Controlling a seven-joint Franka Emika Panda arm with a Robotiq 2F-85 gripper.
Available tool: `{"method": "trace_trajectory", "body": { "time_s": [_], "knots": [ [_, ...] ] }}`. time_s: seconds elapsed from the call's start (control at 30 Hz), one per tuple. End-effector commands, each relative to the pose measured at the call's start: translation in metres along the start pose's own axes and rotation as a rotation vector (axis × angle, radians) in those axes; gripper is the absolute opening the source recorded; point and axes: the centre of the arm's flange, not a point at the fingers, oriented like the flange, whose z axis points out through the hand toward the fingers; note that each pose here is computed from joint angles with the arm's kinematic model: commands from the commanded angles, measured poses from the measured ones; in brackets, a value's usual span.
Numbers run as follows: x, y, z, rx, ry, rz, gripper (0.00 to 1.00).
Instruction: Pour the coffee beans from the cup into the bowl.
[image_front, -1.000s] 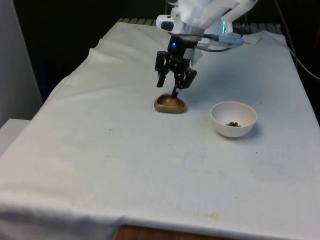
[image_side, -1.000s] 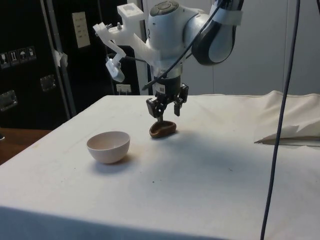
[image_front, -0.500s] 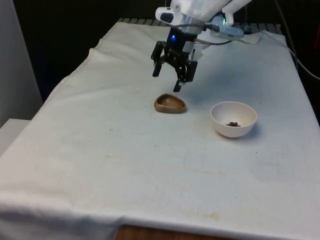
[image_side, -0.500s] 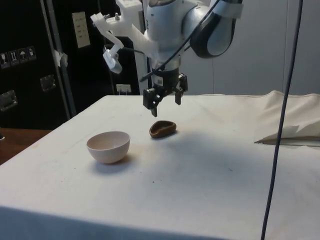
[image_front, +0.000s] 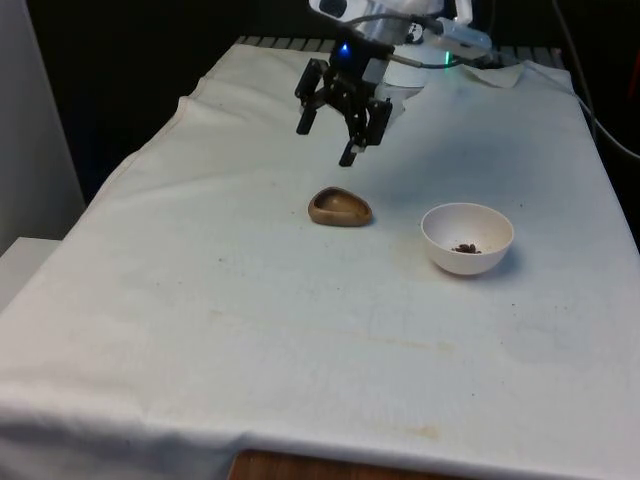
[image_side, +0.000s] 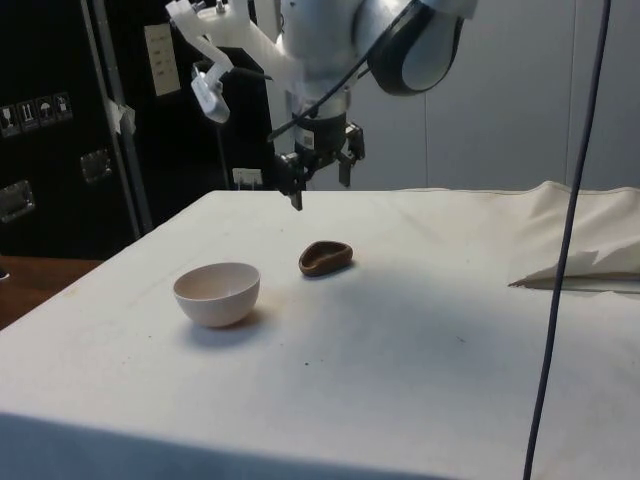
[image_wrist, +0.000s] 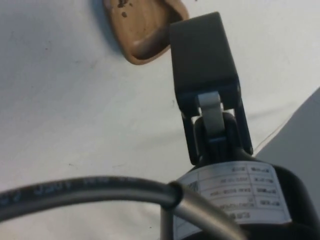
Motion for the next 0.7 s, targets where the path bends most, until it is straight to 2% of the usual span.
{"method": "trace_trajectory", "body": {
  "time_s": [0.0, 0.2, 0.23, 0.27, 0.5, 0.53, 0.57, 0.67],
  "knots": [
    [0.002, -0.001, -0.004, -0.002, -0.007, -0.002, 1.0],
    [0.017, -0.003, -0.019, -0.025, 0.019, -0.004, 1.0],
    [0.018, -0.002, -0.018, -0.024, 0.033, -0.002, 1.0],
    [0.02, -0.003, -0.021, -0.027, 0.023, -0.003, 1.0],
    [0.038, -0.006, -0.039, -0.055, 0.053, -0.006, 1.0],
    [0.039, -0.006, -0.038, -0.056, 0.068, -0.005, 1.0],
    [0.04, -0.007, -0.041, -0.058, 0.056, -0.007, 1.0],
    [0.049, -0.008, -0.048, -0.073, 0.069, -0.007, 1.0]
  ]
}}
